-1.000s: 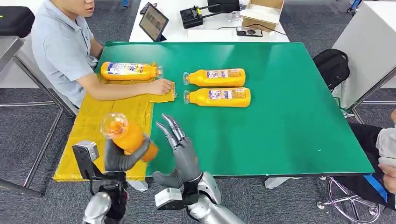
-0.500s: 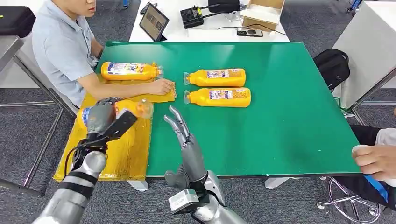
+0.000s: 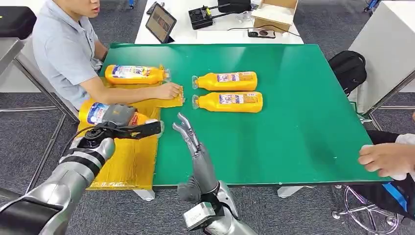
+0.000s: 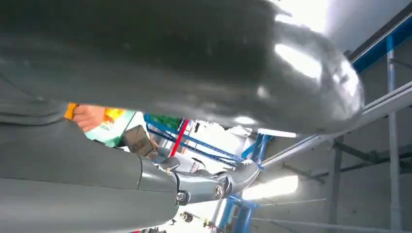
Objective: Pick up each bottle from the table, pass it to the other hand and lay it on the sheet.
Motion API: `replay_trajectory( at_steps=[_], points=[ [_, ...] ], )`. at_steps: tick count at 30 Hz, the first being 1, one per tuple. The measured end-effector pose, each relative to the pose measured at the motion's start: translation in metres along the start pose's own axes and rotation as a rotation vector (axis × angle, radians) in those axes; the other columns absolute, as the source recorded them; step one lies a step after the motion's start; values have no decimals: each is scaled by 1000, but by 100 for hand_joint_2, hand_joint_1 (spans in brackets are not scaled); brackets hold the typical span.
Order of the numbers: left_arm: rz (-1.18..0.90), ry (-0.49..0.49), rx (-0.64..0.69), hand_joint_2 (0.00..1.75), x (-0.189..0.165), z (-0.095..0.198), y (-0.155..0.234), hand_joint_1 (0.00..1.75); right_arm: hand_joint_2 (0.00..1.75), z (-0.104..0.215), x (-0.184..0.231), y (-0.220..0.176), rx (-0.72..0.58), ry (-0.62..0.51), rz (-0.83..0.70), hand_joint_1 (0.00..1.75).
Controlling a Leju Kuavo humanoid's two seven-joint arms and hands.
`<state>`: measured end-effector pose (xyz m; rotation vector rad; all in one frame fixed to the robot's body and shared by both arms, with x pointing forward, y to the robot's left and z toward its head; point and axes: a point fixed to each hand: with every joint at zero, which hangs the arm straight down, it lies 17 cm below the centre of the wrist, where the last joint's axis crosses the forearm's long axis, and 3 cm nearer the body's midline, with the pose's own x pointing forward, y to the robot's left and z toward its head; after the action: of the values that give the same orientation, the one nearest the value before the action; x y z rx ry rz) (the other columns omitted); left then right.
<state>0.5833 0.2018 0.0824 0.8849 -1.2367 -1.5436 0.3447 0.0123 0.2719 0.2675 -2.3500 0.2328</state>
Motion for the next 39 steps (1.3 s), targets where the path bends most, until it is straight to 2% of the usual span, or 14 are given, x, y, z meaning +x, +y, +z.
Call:
replay_trajectory(
  at_steps=[3, 8, 9, 11, 12, 17, 23, 24, 25, 26, 33, 39],
  points=[
    [28, 6, -68, 175, 9, 1, -19, 143, 0, 1, -1, 0, -1, 7, -13, 0],
    [153, 19, -176, 175, 27, 5, -47, 145, 0, 3, -7, -8, -26, 32, -23, 0],
    [170, 21, -183, 175, 29, 4, -48, 136, 0, 3, -8, -9, -30, 34, -20, 0],
    [194, 25, -192, 175, 31, 4, -48, 93, 0, 4, -9, -12, -36, 37, -14, 0],
    [204, 27, -193, 175, 32, 3, -48, 77, 0, 4, -9, -13, -38, 38, -12, 0],
    [330, 31, -196, 175, 42, 2, -47, 77, 0, 6, -13, -17, -60, 53, -15, 0],
    [361, 32, -194, 175, 46, 1, -46, 77, 0, 7, -14, -19, -67, 59, -14, 0],
    [363, 32, -195, 175, 46, 1, -46, 35, 0, 7, -14, -19, -67, 59, -14, 0],
    [365, 33, -196, 175, 46, 1, -46, 9, 0, 7, -14, -19, -67, 59, -14, 0],
    [368, 33, -196, 175, 47, 1, -46, 0, 0, 7, -14, -19, -67, 60, -14, 0],
    [438, 1, -221, 175, 61, 5, -58, 0, 0, 10, -13, -18, -68, 56, 17, 0],
    [664, -90, -214, 175, 82, 6, -47, 0, 0, 11, -15, -22, -99, 65, 25, 0]
  ],
)
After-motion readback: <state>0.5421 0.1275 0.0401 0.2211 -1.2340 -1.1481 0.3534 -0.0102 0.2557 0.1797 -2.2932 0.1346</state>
